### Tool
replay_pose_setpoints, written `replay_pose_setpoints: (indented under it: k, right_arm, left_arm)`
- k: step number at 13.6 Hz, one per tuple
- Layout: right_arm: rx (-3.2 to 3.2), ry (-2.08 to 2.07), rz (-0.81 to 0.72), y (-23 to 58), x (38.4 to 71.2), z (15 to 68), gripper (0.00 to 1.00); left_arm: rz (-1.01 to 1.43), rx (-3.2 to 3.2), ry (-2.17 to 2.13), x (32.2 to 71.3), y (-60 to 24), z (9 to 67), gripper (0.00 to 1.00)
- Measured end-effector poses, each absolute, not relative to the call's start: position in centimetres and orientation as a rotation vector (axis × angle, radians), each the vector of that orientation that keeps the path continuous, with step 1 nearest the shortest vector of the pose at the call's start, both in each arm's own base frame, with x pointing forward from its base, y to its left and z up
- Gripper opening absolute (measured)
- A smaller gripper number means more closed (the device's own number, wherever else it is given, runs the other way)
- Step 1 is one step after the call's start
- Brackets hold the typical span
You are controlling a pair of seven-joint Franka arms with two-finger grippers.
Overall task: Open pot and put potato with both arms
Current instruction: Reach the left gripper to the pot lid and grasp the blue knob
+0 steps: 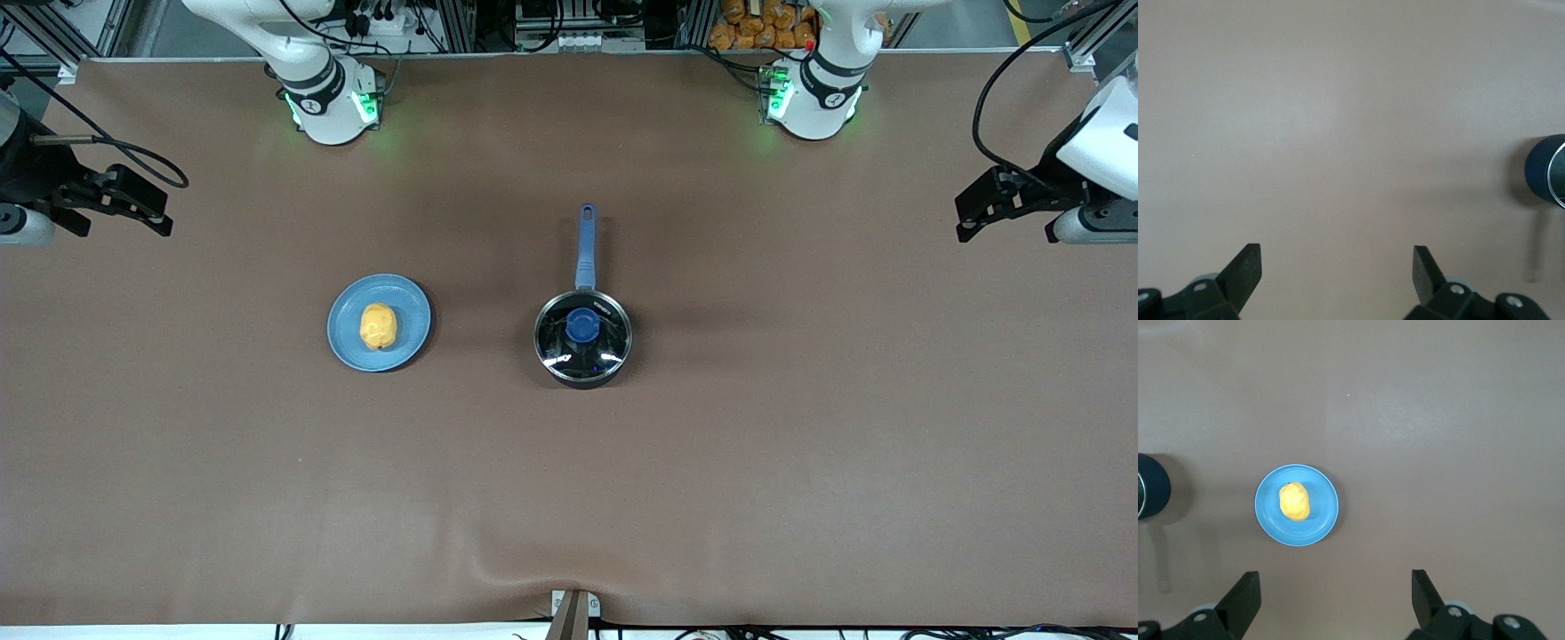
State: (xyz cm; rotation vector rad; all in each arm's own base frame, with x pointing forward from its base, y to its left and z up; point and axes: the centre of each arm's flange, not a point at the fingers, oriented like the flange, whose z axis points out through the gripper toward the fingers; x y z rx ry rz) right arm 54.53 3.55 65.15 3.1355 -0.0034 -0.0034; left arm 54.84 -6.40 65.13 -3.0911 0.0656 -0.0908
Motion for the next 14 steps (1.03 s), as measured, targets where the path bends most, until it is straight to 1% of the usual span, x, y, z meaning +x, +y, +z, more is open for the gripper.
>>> replay_pose_setpoints:
  k: [6, 8, 11, 14]
  right_arm:
    - [3.135, -0.003, -0.009, 3.5, 54.5, 65.1, 1.0]
    - [3.135, -0.003, -0.009, 3.6, 54.5, 65.1, 1.0]
    - [3.135, -0.003, -0.011, 3.6, 54.5, 65.1, 1.0]
    - [3.135, -0.002, -0.018, 3.6, 54.5, 64.9, 1.0]
  left_arm:
    - [-0.061, -3.09, 0.069, 54.8, -6.5, 64.3, 1.0]
    - [-0.05, -3.096, 0.054, 54.7, -7.7, 63.9, 1.0]
    - [-0.034, -3.111, 0.005, 55.2, -15.0, 61.0, 1.0]
    - [0.007, -3.141, -0.005, 56.0, -25.0, 55.2, 1.0]
